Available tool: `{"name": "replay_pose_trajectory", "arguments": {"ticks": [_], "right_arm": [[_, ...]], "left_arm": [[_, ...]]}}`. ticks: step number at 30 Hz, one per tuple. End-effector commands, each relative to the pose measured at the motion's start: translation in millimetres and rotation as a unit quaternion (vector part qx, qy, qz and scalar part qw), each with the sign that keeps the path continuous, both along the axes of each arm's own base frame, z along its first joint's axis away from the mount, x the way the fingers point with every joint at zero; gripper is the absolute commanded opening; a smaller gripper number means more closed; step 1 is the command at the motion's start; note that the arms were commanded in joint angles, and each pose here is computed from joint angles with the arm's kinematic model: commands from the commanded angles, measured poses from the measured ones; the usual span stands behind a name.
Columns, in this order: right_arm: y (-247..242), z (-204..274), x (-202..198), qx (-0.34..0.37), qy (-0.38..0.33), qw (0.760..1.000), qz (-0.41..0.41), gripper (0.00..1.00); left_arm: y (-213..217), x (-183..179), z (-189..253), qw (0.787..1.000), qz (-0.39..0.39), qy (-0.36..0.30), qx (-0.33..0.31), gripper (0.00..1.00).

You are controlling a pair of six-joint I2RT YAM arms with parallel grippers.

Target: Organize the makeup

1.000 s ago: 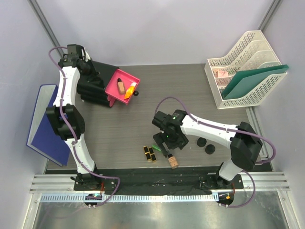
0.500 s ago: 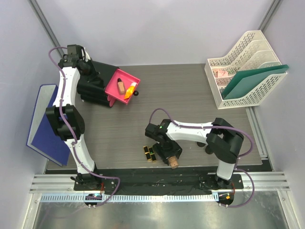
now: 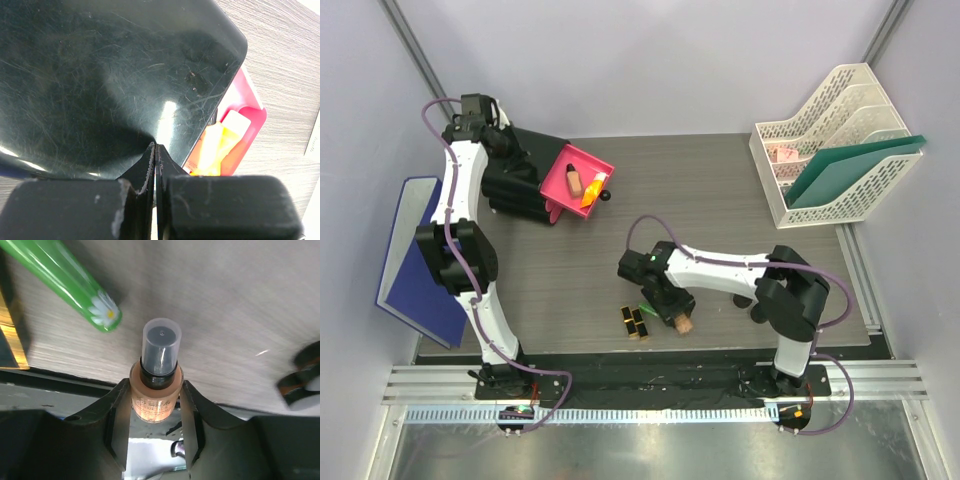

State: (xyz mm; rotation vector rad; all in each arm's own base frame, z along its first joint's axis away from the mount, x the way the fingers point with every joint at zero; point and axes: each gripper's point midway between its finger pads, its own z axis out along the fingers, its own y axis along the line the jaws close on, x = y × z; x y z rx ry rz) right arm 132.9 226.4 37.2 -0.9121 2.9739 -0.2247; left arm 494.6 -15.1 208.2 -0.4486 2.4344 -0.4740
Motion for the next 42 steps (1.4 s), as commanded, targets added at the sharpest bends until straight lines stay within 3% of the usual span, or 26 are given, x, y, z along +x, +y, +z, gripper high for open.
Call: {"name": "replay_pose_trajectory", "arguments": {"ticks": [1, 6, 12, 18, 20, 25, 35, 42], "right_arm": [[37.8, 69.5, 59.0, 0.072, -0.118, 0.99, 0.014, 0.01], [75.2, 118.9, 119.7, 0.132, -0.181, 0.975, 0.008, 0.01], [113.8, 148.2, 179.1, 0.224, -0.189, 0.956, -0.021, 0.01], [160.9, 193.7, 237.7, 0.331, -0.217, 0.917, -0.036, 0.01], [179.8, 189.9, 243.1, 0.365, -0.193, 0.91, -0.038, 0.01], [207.0, 221.2, 264.3, 0.457, -0.196, 0.866, -0.057, 0.01], [243.9, 261.8, 291.4, 0.572, -0.216, 0.789, -0.056, 0.01], [265.8, 249.7, 305.8, 0.604, -0.203, 0.767, -0.074, 0.01]], "left_arm": [[9.3, -34.8, -49.1, 0.994, 0.001, 0.105, 0.022, 0.0], [9.5, -35.8, -49.3, 0.994, 0.002, 0.106, 0.022, 0.0], [8.0, -36.0, -50.4, 0.994, 0.001, 0.108, 0.018, 0.0], [10.0, -35.6, -48.2, 0.994, 0.001, 0.106, 0.022, 0.0], [9.3, -35.4, -47.4, 0.994, 0.001, 0.105, 0.022, 0.0], [9.1, -36.8, -47.9, 0.994, 0.001, 0.108, 0.022, 0.0], [8.8, -38.1, -49.0, 0.994, -0.001, 0.11, 0.021, 0.0], [8.5, -37.2, -51.7, 0.993, -0.003, 0.112, 0.021, 0.0]]}}
